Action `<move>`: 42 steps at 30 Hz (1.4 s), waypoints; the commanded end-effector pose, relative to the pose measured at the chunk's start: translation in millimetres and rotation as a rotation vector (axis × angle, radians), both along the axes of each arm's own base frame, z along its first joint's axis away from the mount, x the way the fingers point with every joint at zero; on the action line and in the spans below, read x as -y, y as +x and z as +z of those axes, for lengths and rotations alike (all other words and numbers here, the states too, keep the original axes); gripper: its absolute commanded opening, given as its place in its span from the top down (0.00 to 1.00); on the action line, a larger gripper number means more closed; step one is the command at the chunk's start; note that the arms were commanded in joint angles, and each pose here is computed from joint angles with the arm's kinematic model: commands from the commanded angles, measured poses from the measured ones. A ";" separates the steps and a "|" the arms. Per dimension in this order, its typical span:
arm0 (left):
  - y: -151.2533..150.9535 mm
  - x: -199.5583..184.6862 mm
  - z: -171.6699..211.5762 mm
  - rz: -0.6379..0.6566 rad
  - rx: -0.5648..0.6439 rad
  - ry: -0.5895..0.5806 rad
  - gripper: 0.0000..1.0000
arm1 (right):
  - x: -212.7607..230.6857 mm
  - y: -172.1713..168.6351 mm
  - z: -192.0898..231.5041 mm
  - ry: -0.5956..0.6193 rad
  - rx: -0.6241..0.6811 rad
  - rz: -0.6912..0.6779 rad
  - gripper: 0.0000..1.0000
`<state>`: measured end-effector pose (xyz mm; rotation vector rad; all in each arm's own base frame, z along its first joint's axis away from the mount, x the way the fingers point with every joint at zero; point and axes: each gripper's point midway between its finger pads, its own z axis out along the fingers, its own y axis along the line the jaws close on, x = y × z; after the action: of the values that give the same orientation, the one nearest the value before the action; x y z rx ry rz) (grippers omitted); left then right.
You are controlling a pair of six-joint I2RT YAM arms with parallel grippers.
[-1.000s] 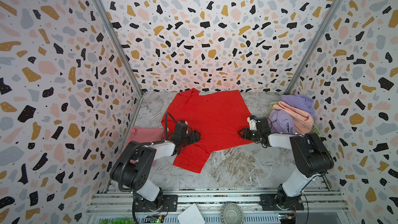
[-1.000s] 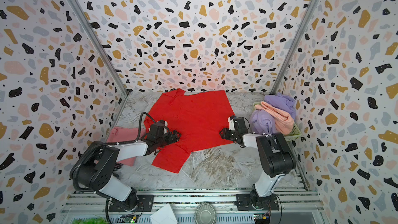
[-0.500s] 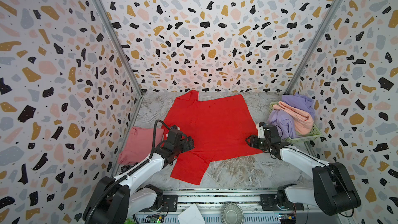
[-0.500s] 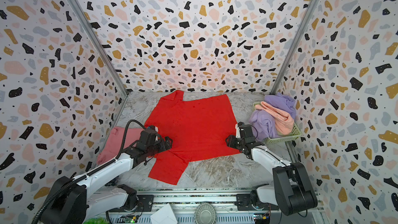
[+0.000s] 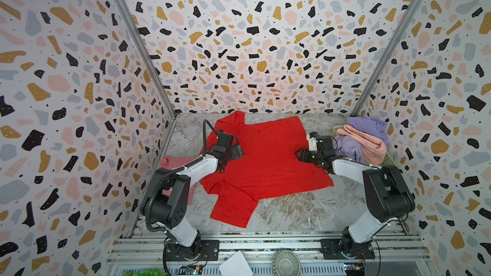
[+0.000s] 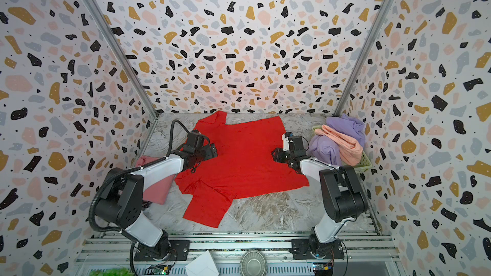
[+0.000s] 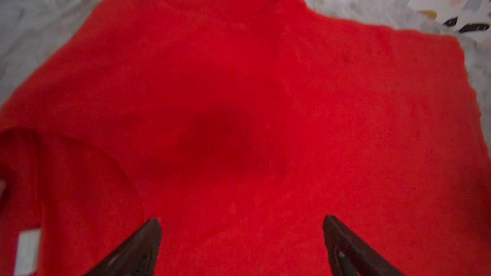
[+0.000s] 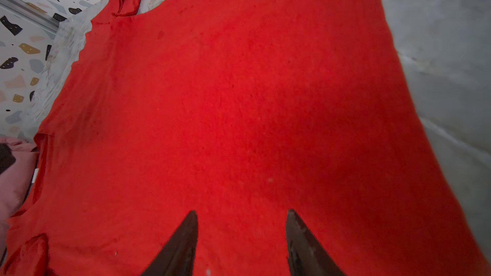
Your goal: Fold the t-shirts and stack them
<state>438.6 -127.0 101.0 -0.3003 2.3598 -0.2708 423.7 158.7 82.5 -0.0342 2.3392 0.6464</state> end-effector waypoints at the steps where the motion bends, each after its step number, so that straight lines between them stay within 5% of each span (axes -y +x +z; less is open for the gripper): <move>1: 42.5 -3.3 6.0 0.003 0.045 0.004 0.05 | -12.9 36.3 24.6 0.041 0.088 0.034 0.47; 8: 93.2 -13.1 -23.8 0.038 -0.004 -0.040 0.05 | -15.3 55.1 -6.7 0.088 0.009 0.016 0.47; 16: 102.4 -6.0 -58.1 0.026 -0.058 -0.070 0.06 | 12.1 17.8 -45.8 0.059 -0.152 -0.114 0.48; 21: 123.6 7.7 -71.7 -0.014 -0.054 -0.107 0.06 | 23.7 -5.6 -55.1 0.043 -0.175 -0.146 0.48; 27: 165.4 43.6 -79.5 -0.134 -0.022 -0.210 0.09 | 48.0 10.0 -59.5 0.035 -0.176 -0.199 0.48; 31: 185.3 60.4 -57.2 -0.224 0.033 -0.234 0.12 | 55.6 25.2 -54.8 0.029 -0.151 -0.203 0.48; 35: 180.8 57.9 5.8 -0.273 0.156 -0.189 0.13 | 49.6 35.2 -32.9 0.043 -0.088 -0.146 0.48; 39: 140.7 58.9 79.1 -0.319 0.286 -0.232 0.12 | 40.0 31.8 0.3 0.074 -0.025 -0.083 0.48; 42: 100.4 46.4 91.8 -0.256 0.265 -0.223 0.12 | 37.6 23.6 23.7 0.077 0.013 -0.078 0.47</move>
<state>557.2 -170.4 128.0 -0.0855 2.2489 -0.6380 450.9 113.0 55.9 0.1675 2.3782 0.6696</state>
